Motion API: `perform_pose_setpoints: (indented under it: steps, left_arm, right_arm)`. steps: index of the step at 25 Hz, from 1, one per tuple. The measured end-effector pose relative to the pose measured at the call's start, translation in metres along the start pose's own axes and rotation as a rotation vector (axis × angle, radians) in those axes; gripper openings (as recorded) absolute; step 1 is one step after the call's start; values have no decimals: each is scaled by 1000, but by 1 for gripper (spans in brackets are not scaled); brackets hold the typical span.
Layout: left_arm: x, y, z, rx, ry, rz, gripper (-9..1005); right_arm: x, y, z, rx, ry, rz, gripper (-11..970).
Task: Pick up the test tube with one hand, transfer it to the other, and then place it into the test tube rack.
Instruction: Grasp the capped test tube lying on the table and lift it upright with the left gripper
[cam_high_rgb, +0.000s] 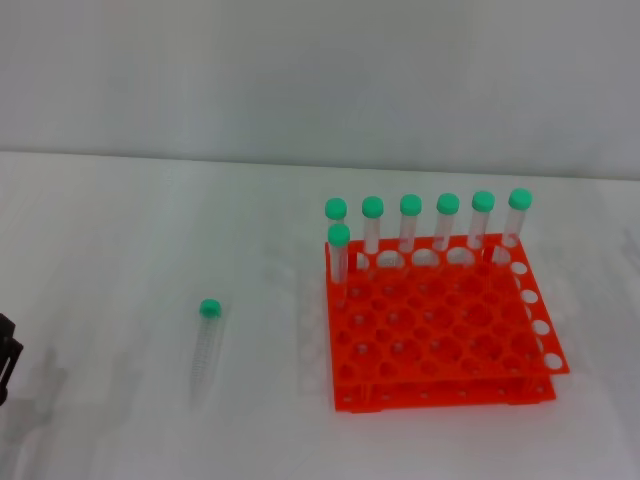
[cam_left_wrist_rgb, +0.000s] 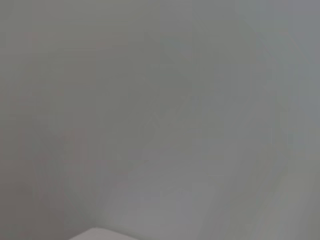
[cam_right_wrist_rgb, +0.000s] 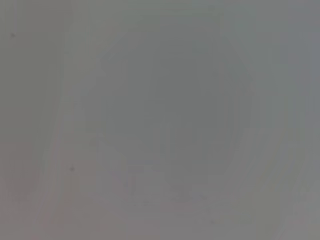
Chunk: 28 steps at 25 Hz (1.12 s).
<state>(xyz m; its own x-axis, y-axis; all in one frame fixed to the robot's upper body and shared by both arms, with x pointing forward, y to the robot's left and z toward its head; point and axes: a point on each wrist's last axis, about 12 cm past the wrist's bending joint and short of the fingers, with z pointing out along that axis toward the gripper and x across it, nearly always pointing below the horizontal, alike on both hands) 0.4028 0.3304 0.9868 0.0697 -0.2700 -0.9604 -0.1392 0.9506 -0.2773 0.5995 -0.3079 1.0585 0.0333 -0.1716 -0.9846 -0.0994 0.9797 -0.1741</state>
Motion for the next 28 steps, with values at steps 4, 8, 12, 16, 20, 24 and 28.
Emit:
perform_pose_setpoints:
  steps: [4,8,12,16,20,24,28]
  left_arm:
    - [2,-4,0,33,20,3,881]
    - [3,-6,1,55,31,36,879]
    - [3,-7,3,69,31,57,878]
    - [4,-10,6,94,46,55,876]
    - [5,-14,10,127,57,54,875]
    - [2,-15,19,126,46,-38,875]
    - [-7,-10,34,186,36,-126,874]
  right_arm:
    - [3,-4,-3,28,8,15,795]
    - [4,-6,-5,38,9,20,795]
    - [6,-7,-7,41,19,25,795]
    - [9,-9,-10,48,28,45,795]
    - [10,-9,-11,49,29,47,796]
    - [10,-9,-11,50,29,59,796]
    - [9,-9,-10,48,25,62,796]
